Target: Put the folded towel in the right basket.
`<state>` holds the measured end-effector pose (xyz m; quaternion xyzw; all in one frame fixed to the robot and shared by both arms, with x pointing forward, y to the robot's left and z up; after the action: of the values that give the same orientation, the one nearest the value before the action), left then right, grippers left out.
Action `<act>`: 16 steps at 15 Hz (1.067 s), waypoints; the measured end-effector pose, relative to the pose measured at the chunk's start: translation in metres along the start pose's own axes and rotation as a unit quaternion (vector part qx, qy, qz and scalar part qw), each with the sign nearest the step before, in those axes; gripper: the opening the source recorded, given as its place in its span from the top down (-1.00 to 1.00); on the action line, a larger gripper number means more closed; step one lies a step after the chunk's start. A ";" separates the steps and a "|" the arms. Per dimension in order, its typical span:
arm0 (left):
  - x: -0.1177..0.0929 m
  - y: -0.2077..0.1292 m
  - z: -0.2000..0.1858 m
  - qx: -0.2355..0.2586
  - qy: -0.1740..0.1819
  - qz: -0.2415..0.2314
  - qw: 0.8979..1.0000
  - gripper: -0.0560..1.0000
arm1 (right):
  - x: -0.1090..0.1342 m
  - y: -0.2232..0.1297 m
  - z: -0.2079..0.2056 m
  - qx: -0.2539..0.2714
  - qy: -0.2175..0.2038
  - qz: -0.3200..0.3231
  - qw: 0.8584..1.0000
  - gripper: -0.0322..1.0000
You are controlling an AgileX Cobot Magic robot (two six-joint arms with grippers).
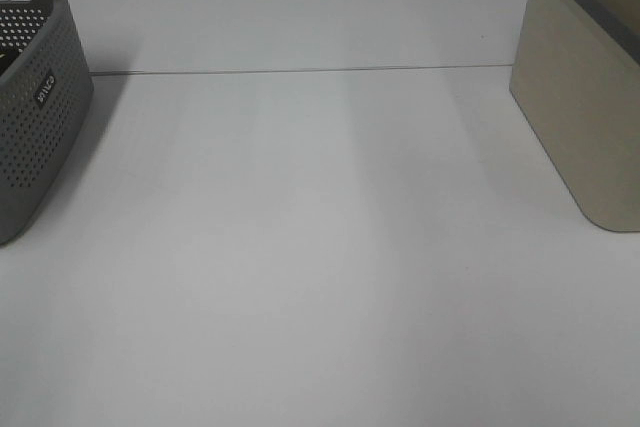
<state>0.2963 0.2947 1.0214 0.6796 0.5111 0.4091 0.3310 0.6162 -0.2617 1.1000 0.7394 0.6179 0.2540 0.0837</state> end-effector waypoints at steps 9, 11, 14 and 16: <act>0.000 0.000 0.000 0.000 0.000 0.000 1.000 -0.94 | -0.038 -0.170 -0.040 0.051 -0.023 0.010 0.998 -0.52; 0.000 0.000 0.000 0.000 0.000 0.000 1.000 -0.94 | -0.050 -0.217 -0.038 0.062 -0.027 0.012 0.998 -0.52; 0.000 0.000 0.000 0.000 0.000 0.000 1.000 -0.94 | -0.064 -0.270 -0.039 0.043 -0.021 0.004 0.999 -0.52; 0.000 0.000 0.000 0.000 0.000 0.000 1.000 -0.94 | -0.070 -0.295 -0.044 -0.017 -0.008 -0.028 0.999 -0.52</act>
<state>0.2963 0.2947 1.0214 0.6796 0.5111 0.4091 0.3310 0.3305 -0.2712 0.9893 0.7221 0.6335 0.2562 0.1080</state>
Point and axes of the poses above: a point on each arm's last joint axis where the gripper is mounted, z pointing out along that axis toward the gripper, x along the wrist's bending axis when the last joint is at zero, y = z × x, the point moved 7 cm from there along z, pointing out along that axis toward the gripper, and after that the axes turned 15 degrees about z, right-handed, at the moved point
